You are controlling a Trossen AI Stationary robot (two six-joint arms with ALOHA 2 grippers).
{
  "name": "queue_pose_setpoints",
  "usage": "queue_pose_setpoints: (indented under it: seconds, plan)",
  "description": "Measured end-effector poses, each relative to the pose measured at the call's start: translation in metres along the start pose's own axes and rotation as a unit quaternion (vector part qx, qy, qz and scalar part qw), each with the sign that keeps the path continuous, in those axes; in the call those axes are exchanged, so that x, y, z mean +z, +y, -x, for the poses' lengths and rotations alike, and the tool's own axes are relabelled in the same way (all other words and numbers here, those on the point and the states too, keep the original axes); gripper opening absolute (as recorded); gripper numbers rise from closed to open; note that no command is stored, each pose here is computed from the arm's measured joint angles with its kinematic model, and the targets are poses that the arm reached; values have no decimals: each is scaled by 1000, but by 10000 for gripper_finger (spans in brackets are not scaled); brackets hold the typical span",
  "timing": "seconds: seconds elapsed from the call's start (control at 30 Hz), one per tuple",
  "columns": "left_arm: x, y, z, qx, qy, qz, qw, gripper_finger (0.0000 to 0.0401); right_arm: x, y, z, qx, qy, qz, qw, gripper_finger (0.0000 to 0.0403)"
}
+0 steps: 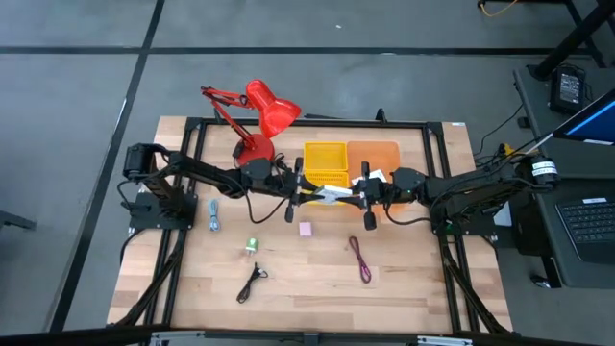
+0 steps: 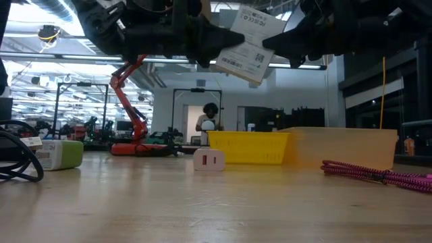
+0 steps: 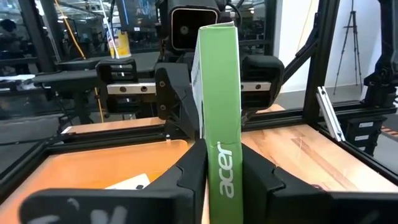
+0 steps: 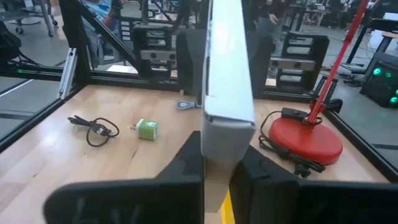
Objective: Pick and place items into bin
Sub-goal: Put the white card reader box into the orange bin
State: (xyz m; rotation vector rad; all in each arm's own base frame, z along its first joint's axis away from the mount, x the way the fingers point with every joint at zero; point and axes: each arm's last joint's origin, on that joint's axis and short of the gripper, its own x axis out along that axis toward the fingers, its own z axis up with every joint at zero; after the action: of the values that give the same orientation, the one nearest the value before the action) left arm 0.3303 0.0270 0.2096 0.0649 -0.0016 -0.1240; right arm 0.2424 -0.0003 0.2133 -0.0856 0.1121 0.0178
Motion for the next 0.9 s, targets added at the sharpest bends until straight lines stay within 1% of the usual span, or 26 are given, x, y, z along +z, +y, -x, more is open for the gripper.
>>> queue_pose_setpoints:
  seconds: [0.13,0.27,0.43,0.5,0.6,0.7,0.9]
  plan:
    - [0,0,1,1,4,2,1000,93,0,-1,0,-17,2,-15,1000,27]
    - [6,0,5,1,21,16,1000,114,0,-1,0,-20,2,-14,1000,20]
    - [20,0,17,1,42,3,999,123,7,-2,6,-24,-8,-14,1000,20]
    - [27,-1,23,1,49,-6,999,120,11,-2,12,-30,-5,-15,999,20]
    - [37,-4,32,-6,61,-18,998,109,13,-6,21,-76,18,-16,997,20]
    - [41,-8,40,-9,85,-25,996,93,16,-8,35,-114,38,-24,992,20]
    - [43,-13,48,-15,114,-29,993,46,20,-9,59,-136,63,-59,987,19]
